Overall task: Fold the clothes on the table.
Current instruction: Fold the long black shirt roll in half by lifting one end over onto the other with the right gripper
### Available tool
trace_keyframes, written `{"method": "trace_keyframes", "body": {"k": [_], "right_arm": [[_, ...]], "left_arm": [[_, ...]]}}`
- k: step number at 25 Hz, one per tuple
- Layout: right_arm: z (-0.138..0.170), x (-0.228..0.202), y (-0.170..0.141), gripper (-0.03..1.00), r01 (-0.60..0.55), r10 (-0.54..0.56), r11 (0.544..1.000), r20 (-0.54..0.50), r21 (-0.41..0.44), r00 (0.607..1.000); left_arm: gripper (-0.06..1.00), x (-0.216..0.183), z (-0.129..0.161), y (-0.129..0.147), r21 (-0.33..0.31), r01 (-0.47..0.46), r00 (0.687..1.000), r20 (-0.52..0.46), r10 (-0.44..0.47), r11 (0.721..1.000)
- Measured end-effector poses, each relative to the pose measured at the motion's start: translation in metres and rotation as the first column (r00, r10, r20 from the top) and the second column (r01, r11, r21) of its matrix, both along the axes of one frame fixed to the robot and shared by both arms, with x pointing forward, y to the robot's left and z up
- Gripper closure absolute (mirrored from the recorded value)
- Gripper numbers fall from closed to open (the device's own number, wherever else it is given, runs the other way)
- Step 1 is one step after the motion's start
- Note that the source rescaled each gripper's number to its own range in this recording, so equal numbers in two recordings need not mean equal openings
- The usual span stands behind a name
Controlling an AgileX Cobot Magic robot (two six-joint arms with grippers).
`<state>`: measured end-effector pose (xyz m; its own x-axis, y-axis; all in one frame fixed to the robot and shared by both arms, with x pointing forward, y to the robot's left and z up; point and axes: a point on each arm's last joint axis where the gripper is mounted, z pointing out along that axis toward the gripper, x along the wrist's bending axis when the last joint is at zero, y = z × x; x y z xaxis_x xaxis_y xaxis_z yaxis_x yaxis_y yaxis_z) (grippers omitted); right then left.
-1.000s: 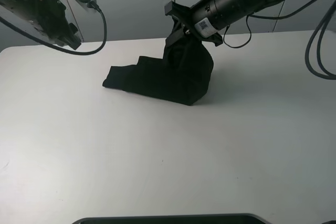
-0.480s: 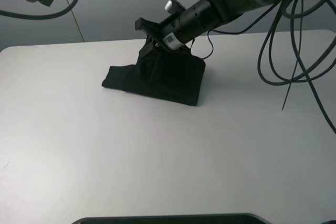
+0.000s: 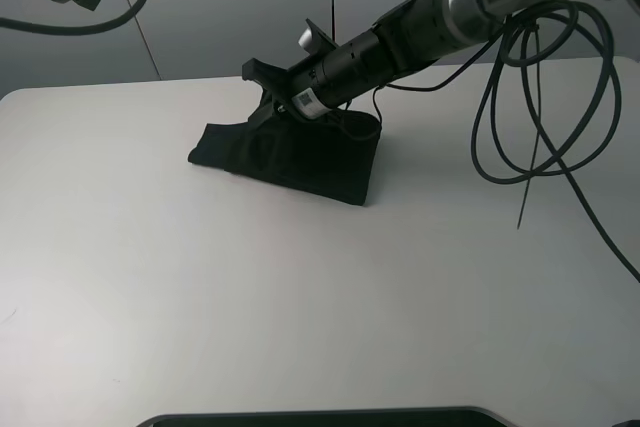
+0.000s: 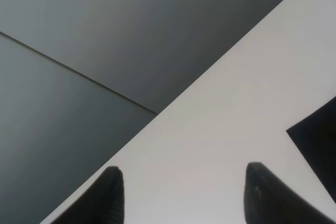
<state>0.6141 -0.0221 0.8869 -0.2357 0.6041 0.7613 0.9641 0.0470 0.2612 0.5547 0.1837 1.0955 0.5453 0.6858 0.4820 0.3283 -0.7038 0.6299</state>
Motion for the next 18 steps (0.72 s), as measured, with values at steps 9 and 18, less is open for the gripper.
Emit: {"method": "trace_keyframes", "body": {"k": [9, 18], "right_arm": [[0.016, -0.005, 0.011, 0.18, -0.125, 0.106, 0.976, 0.113, 0.18, 0.988], [0.03, -0.017, 0.014, 0.19, -0.327, 0.275, 0.925, 0.254, 0.193, 0.927]], "left_arm": [[0.3, 0.0, 0.0, 0.0, -0.016, -0.011, 1.0, -0.005, 0.011, 1.0], [0.3, 0.0, 0.0, 0.0, -0.015, -0.014, 1.0, -0.01, 0.014, 1.0]]}}
